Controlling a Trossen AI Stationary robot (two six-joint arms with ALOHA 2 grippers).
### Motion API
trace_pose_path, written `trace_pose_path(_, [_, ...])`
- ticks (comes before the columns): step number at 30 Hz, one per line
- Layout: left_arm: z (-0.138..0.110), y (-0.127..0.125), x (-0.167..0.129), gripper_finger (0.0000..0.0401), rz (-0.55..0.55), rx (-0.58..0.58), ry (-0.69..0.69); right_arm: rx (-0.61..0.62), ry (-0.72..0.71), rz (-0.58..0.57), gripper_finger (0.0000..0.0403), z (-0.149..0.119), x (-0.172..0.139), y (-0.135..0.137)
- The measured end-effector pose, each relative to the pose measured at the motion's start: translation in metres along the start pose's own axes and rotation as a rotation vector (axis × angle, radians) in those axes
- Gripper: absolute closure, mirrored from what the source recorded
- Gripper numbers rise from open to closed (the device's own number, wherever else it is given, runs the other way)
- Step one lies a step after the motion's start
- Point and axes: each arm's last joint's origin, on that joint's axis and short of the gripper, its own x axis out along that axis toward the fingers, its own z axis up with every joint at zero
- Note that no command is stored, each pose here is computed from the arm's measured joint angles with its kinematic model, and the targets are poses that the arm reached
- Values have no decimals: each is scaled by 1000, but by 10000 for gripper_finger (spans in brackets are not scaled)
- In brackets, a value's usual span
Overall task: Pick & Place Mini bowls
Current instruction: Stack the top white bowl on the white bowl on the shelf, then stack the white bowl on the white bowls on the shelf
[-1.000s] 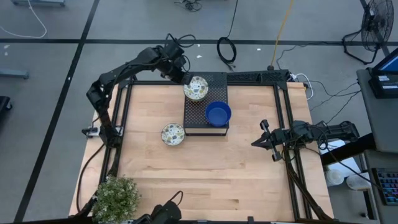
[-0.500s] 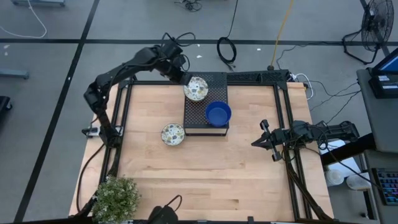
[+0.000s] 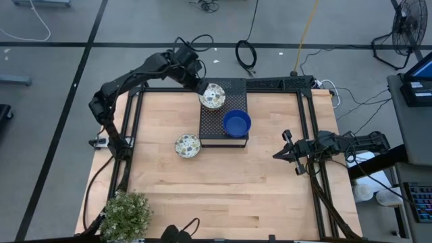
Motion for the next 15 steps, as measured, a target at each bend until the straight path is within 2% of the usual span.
trace_pose_path(4, [-1, -2, 1, 253, 5, 16, -2, 0, 0, 0, 403, 0, 0, 0])
trace_pose_path(7, [1, -2, 0, 225, 11, 105, -17, 0, 0, 0, 403, 0, 0, 0])
trace_pose_path(15, [3, -2, -12, 197, 118, 138, -100, 0, 0, 0, 403, 0, 0, 0])
